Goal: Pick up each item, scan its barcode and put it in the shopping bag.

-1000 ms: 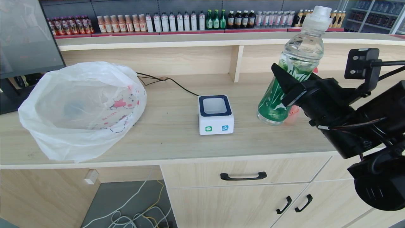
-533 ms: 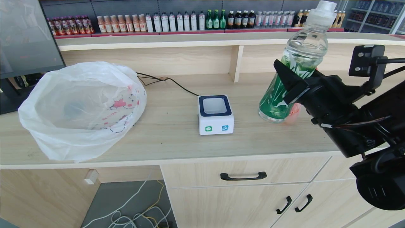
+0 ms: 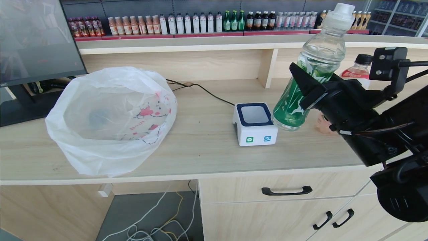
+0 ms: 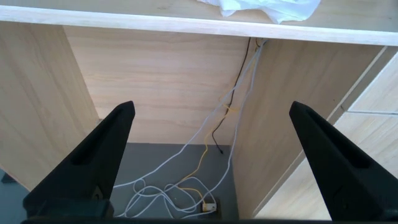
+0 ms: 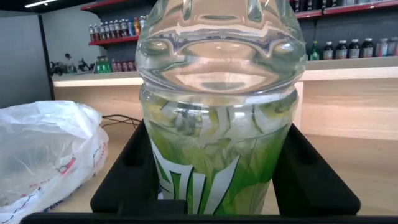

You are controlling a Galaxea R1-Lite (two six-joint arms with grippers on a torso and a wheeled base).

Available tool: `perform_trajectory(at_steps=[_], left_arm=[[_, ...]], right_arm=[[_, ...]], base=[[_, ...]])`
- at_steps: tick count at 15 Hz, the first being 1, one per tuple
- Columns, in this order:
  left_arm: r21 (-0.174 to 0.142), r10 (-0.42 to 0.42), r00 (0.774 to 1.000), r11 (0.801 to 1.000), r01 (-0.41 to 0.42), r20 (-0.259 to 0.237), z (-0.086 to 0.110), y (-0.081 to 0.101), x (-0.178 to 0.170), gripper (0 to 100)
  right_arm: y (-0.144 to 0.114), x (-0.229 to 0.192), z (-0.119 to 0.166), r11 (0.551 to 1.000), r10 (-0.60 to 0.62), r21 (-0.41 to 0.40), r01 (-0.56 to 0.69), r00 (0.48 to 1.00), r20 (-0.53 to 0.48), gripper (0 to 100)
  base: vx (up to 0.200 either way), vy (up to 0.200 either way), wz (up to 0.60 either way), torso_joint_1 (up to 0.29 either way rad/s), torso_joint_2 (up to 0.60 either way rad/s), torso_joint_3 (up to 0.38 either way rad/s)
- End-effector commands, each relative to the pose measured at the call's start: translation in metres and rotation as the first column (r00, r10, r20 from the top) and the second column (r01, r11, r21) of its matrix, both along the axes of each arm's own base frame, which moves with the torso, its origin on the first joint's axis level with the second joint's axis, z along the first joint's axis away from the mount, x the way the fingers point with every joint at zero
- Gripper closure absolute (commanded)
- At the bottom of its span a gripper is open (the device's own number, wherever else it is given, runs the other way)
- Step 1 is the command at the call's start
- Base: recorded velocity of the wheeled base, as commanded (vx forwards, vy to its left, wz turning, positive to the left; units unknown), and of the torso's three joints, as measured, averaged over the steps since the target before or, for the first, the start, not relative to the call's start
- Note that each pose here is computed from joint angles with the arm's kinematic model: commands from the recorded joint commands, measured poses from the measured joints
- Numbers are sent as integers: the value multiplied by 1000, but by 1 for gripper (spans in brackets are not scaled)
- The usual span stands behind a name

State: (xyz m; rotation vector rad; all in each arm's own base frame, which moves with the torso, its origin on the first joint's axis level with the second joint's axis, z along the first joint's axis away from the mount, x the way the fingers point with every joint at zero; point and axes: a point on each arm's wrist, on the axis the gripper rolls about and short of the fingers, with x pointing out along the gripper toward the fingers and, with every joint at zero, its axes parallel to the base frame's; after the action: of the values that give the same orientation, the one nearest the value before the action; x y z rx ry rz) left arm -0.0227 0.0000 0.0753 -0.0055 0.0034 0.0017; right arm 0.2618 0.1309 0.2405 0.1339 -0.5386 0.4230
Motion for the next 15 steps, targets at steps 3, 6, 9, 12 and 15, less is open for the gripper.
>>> perform_trajectory(at_steps=[3, 6, 9, 12, 15], left_arm=[[1, 0, 1000, 1000, 0, 0, 0, 0, 0, 0], [6, 0, 1000, 1000, 0, 0, 0, 0, 0, 0], [6, 0, 1000, 1000, 0, 0, 0, 0, 0, 0], [6, 0, 1000, 1000, 0, 0, 0, 0, 0, 0], [6, 0, 1000, 1000, 0, 0, 0, 0, 0, 0]], right_arm=[[-2, -2, 4, 1000, -1, 7, 1, 1000, 15, 100], [-5, -9, 8, 1000, -1, 15, 1, 1000, 25, 100], [-9, -13, 11, 998, -26, 54, 26, 1000, 15, 100], [-6, -15, 6, 994, 3, 107, 0, 1000, -29, 100], [0, -13, 4, 980, 79, 189, -66, 995, -64, 100]], base=[[0, 200, 0, 6, 4, 1], [0, 0, 0, 0, 0, 0], [0, 0, 0, 0, 0, 0], [0, 0, 0, 0, 0, 0], [0, 0, 0, 0, 0, 0]])
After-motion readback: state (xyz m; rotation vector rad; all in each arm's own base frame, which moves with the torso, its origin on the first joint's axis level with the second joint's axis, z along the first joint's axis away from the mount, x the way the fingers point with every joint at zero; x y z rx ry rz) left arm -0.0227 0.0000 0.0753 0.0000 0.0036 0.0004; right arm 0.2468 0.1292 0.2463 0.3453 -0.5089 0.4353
